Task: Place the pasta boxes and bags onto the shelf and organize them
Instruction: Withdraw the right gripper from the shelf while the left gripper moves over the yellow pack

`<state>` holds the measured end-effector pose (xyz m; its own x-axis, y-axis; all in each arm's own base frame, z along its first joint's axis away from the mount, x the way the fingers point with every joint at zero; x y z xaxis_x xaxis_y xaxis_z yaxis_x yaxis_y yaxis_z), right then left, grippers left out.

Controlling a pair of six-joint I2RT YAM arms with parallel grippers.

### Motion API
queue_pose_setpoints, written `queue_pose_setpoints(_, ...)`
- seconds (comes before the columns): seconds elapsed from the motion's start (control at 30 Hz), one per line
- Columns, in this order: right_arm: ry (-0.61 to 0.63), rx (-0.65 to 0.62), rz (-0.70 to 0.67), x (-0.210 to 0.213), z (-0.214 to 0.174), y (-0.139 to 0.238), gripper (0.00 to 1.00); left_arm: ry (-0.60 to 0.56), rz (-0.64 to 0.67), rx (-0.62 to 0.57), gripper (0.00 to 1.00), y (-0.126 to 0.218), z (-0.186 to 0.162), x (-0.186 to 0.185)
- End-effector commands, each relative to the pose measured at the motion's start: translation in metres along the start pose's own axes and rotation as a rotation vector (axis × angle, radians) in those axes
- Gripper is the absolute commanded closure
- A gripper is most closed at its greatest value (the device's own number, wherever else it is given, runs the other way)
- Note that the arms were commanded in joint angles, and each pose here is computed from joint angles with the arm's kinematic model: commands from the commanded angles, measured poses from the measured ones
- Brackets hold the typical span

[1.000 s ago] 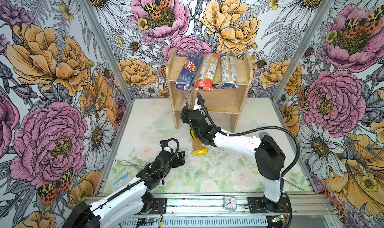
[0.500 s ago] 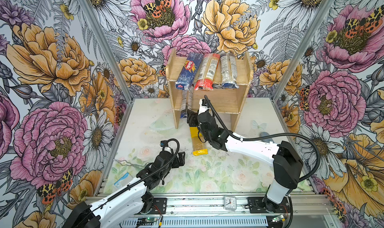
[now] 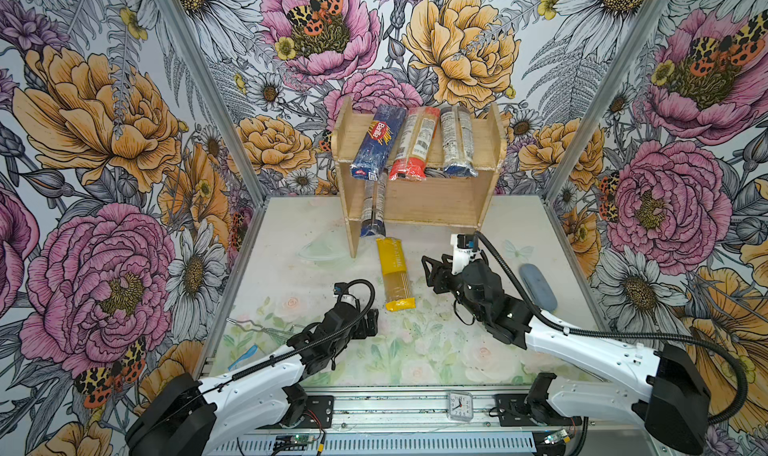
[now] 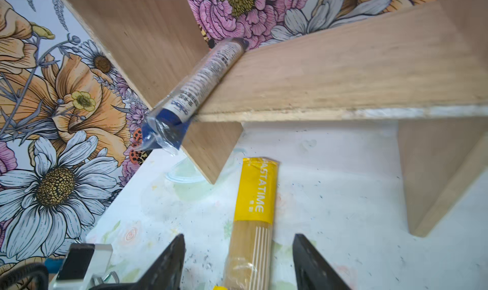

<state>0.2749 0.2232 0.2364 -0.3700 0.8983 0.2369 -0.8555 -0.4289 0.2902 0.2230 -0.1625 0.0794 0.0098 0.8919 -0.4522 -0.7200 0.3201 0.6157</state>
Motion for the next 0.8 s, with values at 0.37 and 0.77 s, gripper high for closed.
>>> queue_pose_setpoints(0.37, -0.106, 0.041, -0.113, -0.056, -0.04, 0.03, 0.34, 0.014, 0.113, -0.1, 0.01, -0.044, 0.011, -0.065)
queue_pose_setpoints(0.77, -0.256, 0.125, -0.158, -0.099, -0.08, 0.035, 0.34, -0.027, 0.271, -0.136, 0.01, -0.072, -0.005, -0.1)
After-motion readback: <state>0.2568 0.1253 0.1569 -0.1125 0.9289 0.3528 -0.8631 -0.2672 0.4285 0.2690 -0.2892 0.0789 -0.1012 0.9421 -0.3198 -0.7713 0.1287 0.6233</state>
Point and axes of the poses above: each gripper's point midway between its finger pads, its own y axis back along the fingers, its own x axis along the line the jaws close on, z = x × y, the point moved 2 cm from there along y, back along the fingers, and after that the axes turned 9 degrees about y, right-handed, at the moved point
